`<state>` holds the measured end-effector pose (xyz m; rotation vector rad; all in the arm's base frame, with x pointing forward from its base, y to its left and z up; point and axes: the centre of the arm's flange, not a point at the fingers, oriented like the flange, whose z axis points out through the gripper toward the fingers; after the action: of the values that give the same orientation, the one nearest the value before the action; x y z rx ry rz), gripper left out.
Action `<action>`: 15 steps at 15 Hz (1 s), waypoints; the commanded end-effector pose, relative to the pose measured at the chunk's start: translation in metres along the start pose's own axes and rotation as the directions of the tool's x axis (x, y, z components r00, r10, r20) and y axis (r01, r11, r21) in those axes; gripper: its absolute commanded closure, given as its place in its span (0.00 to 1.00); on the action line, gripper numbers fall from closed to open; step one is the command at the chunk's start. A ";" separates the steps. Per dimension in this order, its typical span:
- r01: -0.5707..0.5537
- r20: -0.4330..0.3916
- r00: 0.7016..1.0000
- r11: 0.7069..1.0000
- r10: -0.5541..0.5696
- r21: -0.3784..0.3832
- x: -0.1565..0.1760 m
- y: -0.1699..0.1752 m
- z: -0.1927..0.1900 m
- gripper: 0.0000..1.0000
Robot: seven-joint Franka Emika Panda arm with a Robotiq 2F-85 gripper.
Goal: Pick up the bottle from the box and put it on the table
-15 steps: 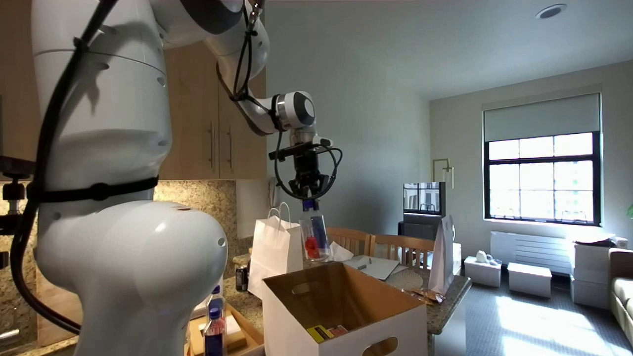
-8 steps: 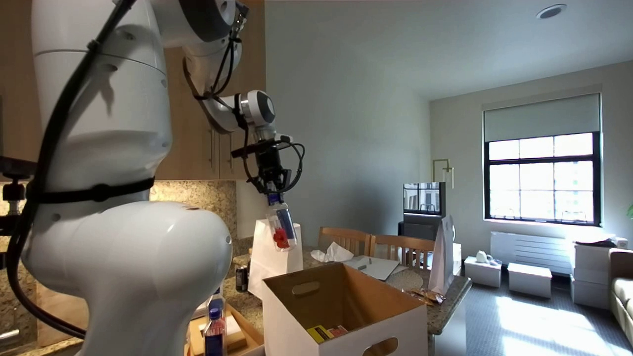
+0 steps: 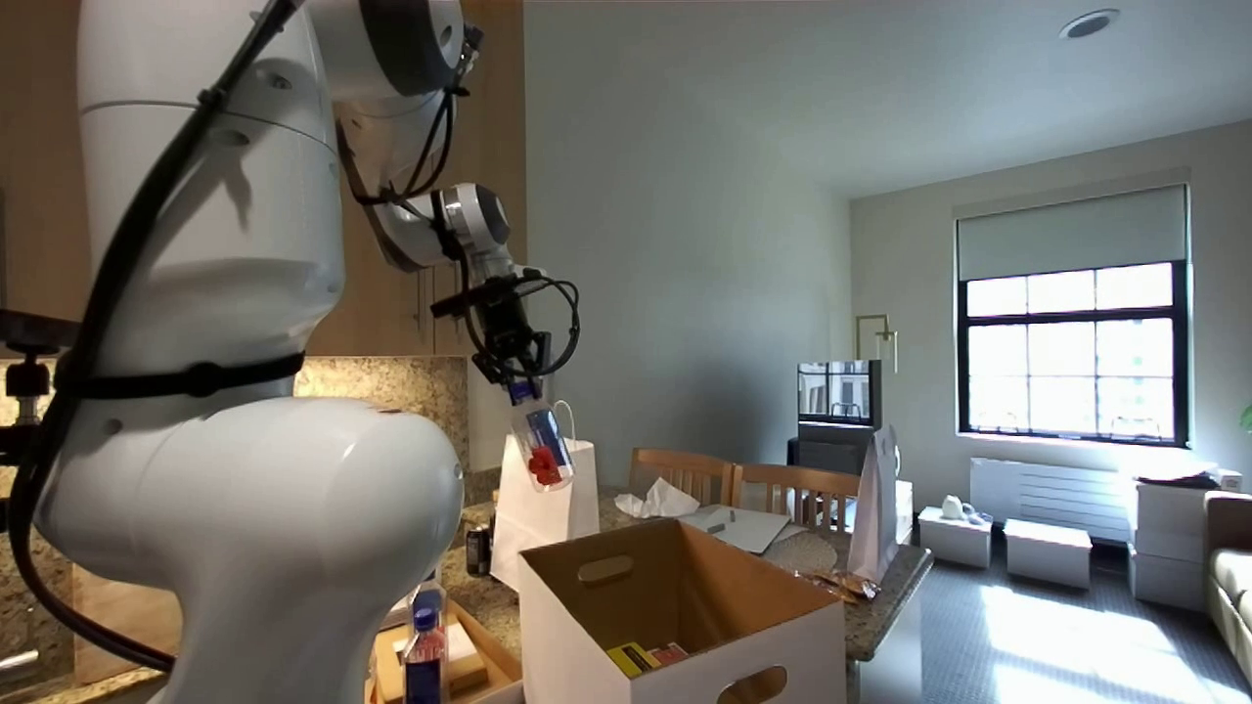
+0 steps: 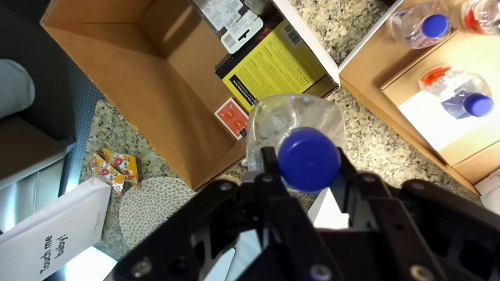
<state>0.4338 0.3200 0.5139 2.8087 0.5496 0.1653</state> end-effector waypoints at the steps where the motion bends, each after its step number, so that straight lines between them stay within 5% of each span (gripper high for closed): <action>1: -0.003 0.001 1.000 1.000 0.003 0.000 0.000 0.002 0.000 0.65; 3: -0.004 0.001 1.000 1.000 0.004 0.000 0.001 0.002 0.000 0.65; 4: -0.004 0.001 1.000 1.000 0.004 0.000 0.001 0.002 0.000 0.85; 11: 0.186 -0.091 0.979 0.982 -0.183 0.035 0.014 -0.021 0.029 0.85; 15: 0.376 -0.152 0.920 0.923 -0.362 0.077 0.052 -0.040 0.031 0.85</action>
<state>0.4512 0.3498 0.4799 2.7849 0.9283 0.2695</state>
